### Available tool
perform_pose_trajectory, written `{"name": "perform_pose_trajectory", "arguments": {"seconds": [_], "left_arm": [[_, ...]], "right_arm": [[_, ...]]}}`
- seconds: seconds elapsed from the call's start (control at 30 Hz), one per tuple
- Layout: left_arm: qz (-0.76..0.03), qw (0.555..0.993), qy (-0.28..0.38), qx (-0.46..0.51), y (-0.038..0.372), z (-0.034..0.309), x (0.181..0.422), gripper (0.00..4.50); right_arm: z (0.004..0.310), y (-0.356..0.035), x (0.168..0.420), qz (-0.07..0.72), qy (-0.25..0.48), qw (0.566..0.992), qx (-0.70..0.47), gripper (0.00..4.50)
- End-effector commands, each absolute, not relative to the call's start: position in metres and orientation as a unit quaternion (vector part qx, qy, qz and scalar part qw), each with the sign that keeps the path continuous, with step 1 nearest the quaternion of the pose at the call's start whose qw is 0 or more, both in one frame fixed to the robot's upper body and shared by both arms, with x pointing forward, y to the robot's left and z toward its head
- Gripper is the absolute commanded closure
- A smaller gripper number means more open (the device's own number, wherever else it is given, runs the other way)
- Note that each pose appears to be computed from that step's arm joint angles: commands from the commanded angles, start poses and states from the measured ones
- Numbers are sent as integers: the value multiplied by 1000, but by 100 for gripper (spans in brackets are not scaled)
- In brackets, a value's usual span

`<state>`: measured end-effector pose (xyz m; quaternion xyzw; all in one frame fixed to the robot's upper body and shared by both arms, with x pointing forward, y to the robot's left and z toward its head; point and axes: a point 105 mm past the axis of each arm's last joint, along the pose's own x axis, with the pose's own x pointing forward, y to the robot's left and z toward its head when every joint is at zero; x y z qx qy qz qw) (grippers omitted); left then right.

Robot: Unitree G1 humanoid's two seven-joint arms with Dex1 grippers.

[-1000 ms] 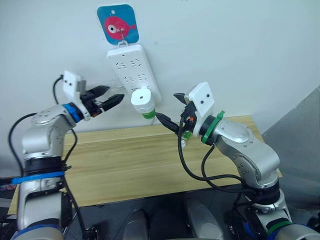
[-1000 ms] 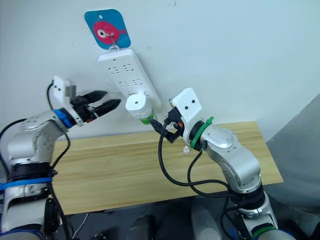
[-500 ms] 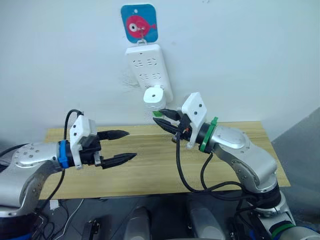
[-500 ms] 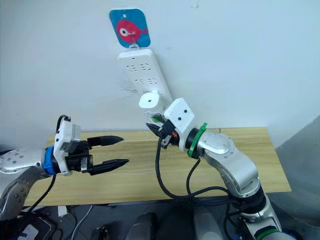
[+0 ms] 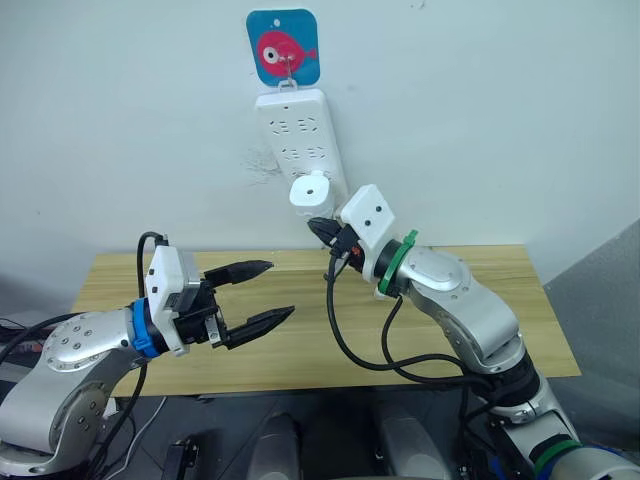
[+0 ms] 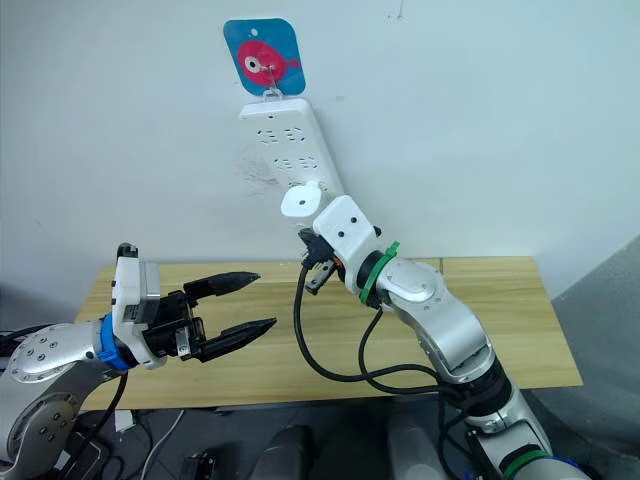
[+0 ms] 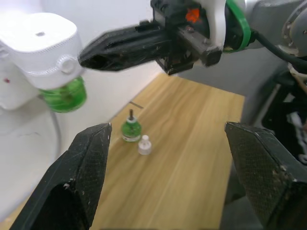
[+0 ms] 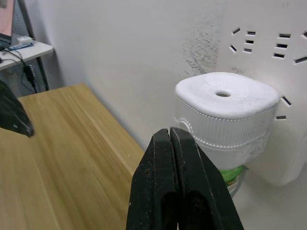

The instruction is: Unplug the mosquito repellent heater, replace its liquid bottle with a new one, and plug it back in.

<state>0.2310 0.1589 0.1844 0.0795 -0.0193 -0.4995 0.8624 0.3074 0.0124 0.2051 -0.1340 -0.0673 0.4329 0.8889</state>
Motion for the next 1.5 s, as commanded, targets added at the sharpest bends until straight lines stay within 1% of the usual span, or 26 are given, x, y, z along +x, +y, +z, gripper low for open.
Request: {"name": "perform_pose_trajectory", "arguments": {"seconds": [0.03, 0.4, 0.93, 1.0, 1.1, 1.17, 1.33, 1.5], "left_arm": [[-479, 871, -44, 96, 164, 192, 233, 50], [-470, 876, -43, 96, 164, 190, 234, 50], [-475, 874, -42, 91, 161, 187, 235, 50], [-475, 874, -42, 90, 161, 187, 235, 50], [-476, 874, -43, 90, 160, 187, 236, 50], [-476, 874, -43, 90, 160, 186, 236, 50], [-478, 873, -47, 89, 160, 188, 238, 50], [-480, 871, -47, 88, 160, 188, 239, 50]], "right_arm": [[219, 18, 303, 439, -100, 882, -141, 447], [215, 21, 311, 427, -93, 888, -143, 447], [218, 3, 330, 355, -87, 922, -130, 447], [218, 5, 328, 369, -88, 917, -125, 447], [215, 12, 311, 429, -79, 892, -122, 447], [214, 13, 305, 448, -74, 883, -121, 447], [211, 7, 304, 443, -71, 884, -131, 447], [215, 7, 304, 442, -75, 885, -127, 447]]}}
